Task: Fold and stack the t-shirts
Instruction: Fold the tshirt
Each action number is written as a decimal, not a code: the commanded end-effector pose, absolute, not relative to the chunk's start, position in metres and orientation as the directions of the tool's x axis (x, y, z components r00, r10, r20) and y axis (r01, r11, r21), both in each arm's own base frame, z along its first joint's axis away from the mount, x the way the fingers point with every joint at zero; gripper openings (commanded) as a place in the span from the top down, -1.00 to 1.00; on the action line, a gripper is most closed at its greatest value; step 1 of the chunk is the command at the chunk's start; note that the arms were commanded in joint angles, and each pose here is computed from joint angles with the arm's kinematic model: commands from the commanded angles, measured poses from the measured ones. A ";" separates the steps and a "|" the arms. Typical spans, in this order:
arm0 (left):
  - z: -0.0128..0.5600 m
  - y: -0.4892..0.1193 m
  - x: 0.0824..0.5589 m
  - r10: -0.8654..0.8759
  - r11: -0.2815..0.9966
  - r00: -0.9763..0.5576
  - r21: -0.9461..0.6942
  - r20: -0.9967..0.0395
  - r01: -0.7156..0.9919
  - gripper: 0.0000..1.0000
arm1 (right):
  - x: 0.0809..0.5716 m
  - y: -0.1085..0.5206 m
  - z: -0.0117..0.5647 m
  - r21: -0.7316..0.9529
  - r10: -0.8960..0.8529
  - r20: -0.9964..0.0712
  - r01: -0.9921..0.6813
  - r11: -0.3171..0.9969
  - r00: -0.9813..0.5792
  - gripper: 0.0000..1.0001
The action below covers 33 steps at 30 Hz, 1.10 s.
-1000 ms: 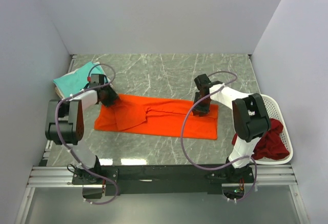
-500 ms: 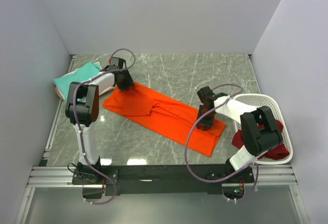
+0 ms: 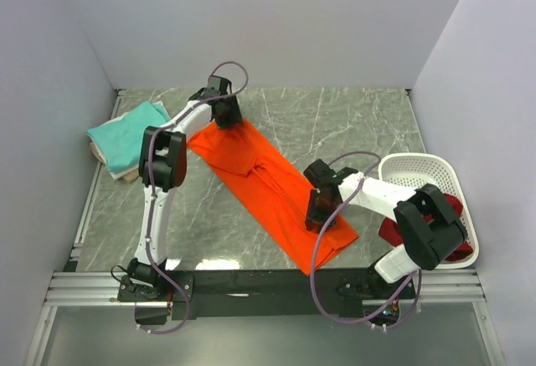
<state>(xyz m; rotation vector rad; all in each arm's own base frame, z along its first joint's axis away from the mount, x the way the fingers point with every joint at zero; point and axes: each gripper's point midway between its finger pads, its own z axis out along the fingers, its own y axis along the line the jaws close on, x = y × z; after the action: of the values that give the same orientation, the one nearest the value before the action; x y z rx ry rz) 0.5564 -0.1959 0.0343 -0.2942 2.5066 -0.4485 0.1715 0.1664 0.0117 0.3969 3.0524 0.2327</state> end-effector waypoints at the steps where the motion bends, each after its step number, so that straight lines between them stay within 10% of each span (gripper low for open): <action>1: -0.013 -0.202 0.540 -0.236 0.941 -0.879 -0.323 -0.415 -0.100 -0.09 | 0.137 0.173 0.001 0.117 0.242 0.049 0.246 0.962 -0.969 0.17; 9: 0.009 -0.236 0.552 -0.203 0.928 -0.857 -0.373 -0.474 -0.014 -0.26 | 0.139 0.190 0.031 0.118 0.156 -0.029 0.151 0.981 -0.987 0.16; 19: 0.165 -0.253 0.568 -0.290 0.871 -0.722 -0.486 -0.628 0.073 -0.47 | 0.170 0.169 0.104 0.046 0.021 -0.242 0.010 0.999 -0.970 0.09; 33: 0.088 -0.224 0.466 -0.356 0.868 -0.850 -0.474 -0.389 -0.147 -0.50 | 0.135 0.160 0.041 0.129 -0.040 -0.195 -0.066 0.989 -0.980 -0.04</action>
<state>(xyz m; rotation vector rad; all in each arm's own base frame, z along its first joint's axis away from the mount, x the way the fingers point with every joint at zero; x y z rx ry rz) 0.4774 -0.2213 0.1056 -0.3143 2.5213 -0.5779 0.1232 0.1461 0.0338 -0.0549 3.0292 0.0788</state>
